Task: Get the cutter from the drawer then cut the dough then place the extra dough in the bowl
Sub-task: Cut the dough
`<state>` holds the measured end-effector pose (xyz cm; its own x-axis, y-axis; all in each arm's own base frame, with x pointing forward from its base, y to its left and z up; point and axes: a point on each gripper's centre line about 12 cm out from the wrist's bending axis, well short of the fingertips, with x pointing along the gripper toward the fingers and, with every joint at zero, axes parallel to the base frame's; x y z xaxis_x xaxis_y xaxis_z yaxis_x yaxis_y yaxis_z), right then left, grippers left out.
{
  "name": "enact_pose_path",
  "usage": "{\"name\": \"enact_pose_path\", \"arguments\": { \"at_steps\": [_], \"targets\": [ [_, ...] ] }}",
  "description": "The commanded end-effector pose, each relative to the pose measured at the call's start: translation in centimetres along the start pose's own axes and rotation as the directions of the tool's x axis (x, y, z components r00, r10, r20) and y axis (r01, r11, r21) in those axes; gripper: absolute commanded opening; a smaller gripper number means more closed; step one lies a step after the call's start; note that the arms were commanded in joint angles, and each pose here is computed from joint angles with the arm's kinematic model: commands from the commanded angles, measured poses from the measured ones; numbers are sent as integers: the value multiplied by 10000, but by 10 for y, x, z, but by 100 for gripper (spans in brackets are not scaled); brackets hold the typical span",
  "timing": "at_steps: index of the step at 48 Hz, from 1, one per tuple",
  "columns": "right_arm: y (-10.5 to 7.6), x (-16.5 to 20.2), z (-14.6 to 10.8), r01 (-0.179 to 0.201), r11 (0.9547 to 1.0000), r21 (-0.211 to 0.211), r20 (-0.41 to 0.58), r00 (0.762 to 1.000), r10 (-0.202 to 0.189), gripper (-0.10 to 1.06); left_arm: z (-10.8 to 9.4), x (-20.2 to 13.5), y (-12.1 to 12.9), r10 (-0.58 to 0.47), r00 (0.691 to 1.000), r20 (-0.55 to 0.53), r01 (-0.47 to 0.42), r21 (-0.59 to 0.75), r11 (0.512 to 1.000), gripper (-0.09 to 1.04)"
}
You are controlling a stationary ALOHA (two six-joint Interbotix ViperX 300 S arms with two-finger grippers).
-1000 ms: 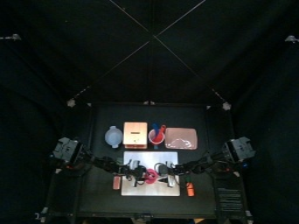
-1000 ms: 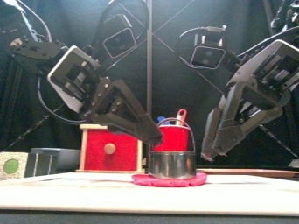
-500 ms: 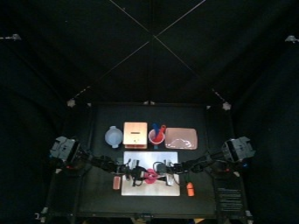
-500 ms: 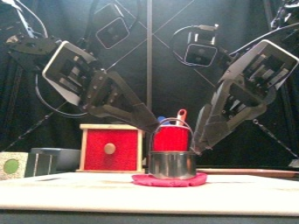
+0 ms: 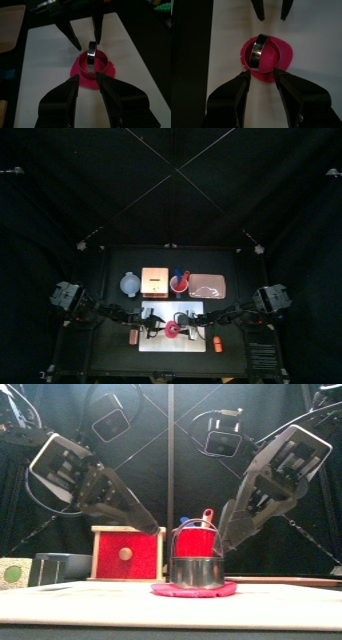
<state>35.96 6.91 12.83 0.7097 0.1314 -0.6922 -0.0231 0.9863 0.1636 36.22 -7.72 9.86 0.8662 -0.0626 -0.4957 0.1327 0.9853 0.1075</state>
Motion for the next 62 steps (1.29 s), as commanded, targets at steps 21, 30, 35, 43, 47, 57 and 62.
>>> {"name": "enact_pose_path", "arguments": {
  "at_steps": [21,30,35,43,47,57,62],
  "targets": [
    [5,-21,48,-192,9998,-112,1275,9916,204,79,0,20,-12,164,9992,364,-157,-187,9997,61],
    [1,-15,50,-102,9999,-52,1250,9921,108,79,-6,23,-17,111,9998,193,-106,-227,9997,60],
    [1,-11,49,-89,10000,12,1161,9932,87,79,-6,24,-19,137,9997,185,-131,-329,9994,60],
    [0,-3,44,-59,10000,66,949,9955,52,79,-10,27,-21,129,9999,74,-127,-319,9994,60],
    [-1,0,43,-36,9999,140,877,9961,23,79,-13,29,-20,169,9999,-29,-170,-375,9992,60],
    [2,3,42,-83,9996,281,807,9967,60,76,-19,30,-20,286,9992,-264,-300,-565,9980,60],
    [3,4,43,-91,9996,256,774,9970,71,70,-19,29,-20,286,9992,-279,-301,-561,9980,60]
  ]
}}
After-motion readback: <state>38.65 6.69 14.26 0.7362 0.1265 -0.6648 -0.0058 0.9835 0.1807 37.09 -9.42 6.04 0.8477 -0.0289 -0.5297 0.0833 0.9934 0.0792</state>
